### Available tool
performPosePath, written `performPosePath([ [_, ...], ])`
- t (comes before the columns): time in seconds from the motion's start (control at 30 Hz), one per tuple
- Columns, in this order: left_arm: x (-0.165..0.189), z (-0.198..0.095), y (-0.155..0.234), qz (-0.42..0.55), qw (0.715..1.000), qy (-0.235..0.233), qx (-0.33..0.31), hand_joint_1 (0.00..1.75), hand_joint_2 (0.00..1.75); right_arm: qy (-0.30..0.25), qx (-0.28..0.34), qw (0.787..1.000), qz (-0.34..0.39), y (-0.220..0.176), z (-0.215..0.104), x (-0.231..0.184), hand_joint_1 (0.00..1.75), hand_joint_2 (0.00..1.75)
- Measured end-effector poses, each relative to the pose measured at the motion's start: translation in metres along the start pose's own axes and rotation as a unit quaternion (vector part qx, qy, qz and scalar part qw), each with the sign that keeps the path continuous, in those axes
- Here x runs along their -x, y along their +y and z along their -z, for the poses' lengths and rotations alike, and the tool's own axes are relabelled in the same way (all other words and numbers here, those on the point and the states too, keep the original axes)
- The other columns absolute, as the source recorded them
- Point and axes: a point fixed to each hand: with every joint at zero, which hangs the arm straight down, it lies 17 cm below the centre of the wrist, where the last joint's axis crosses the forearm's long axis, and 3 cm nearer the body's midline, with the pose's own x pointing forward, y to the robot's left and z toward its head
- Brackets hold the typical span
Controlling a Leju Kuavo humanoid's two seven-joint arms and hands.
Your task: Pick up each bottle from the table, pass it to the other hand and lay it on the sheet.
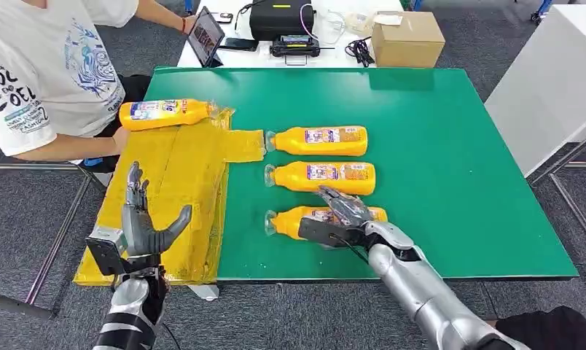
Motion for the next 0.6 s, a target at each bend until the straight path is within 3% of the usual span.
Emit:
performPosePath([
  [0.3,0.001,0.000,0.002,0.005,1.000,0.002,-0.006,0.00,1.75,0.010,-0.066,0.997,-0.030,0.004,-0.009,0.019,0.00,1.75],
  [0.6,0.002,0.000,0.002,-0.002,1.000,0.003,-0.010,0.00,1.75,0.022,-0.093,0.994,-0.057,0.005,-0.018,0.036,0.00,1.75],
])
